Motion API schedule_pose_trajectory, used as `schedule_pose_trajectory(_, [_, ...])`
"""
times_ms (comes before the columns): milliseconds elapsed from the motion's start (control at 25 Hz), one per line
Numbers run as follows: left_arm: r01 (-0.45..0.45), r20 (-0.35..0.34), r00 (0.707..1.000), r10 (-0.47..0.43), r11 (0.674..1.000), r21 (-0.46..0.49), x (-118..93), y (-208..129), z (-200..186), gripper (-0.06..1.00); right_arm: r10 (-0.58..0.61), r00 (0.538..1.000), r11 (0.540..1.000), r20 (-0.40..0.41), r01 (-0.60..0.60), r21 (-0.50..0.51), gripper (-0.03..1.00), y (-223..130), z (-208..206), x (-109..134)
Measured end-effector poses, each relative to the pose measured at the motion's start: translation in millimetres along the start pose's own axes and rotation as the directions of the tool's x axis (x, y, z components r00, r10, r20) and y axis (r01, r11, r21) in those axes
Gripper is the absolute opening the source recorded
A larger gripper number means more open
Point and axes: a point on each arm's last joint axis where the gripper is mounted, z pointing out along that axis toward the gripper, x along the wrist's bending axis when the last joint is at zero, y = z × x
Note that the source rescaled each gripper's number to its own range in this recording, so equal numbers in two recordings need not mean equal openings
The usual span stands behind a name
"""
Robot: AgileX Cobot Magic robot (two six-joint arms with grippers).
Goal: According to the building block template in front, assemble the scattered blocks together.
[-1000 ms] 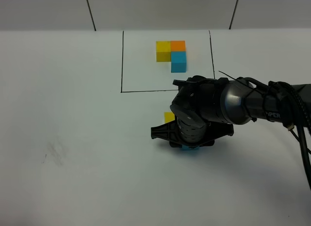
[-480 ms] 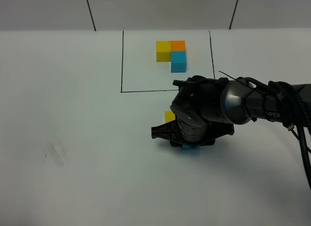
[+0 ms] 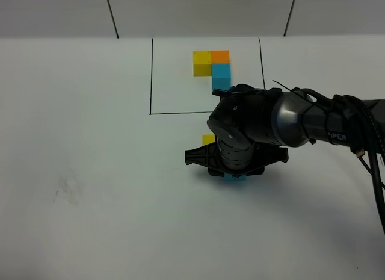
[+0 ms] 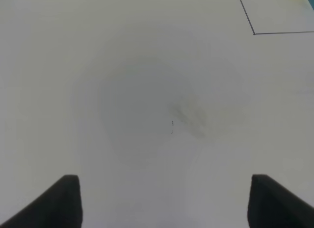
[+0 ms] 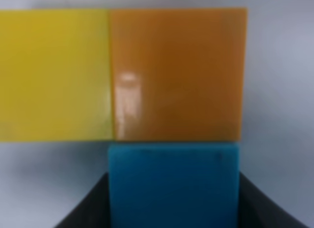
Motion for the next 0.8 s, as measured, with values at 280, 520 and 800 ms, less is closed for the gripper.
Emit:
schedule_pose_trajectory(280, [0.0,0.0,1.0,0.0,1.0,0.0,0.0,0.0,0.0,0.48,-0.002,1.0,1.0,0.002,0.002,0.002,0.24,0.1,-0.2,0.1])
schedule_pose_trajectory(520, [0.0,0.0,1.0,0.0,1.0,0.0,0.0,0.0,0.0,0.48,-0.024,1.0,1.0,0.0,0.024,-0.001,0.29,0.5,-0.4,0.3])
schedule_pose_trajectory(800, [0.0,0.0,1.0,0.0,1.0,0.0,0.0,0.0,0.0,0.48,-0.015,1.0,1.0,-0.003,0.015,-0.002,0.54,0.7,-0.4,0.6])
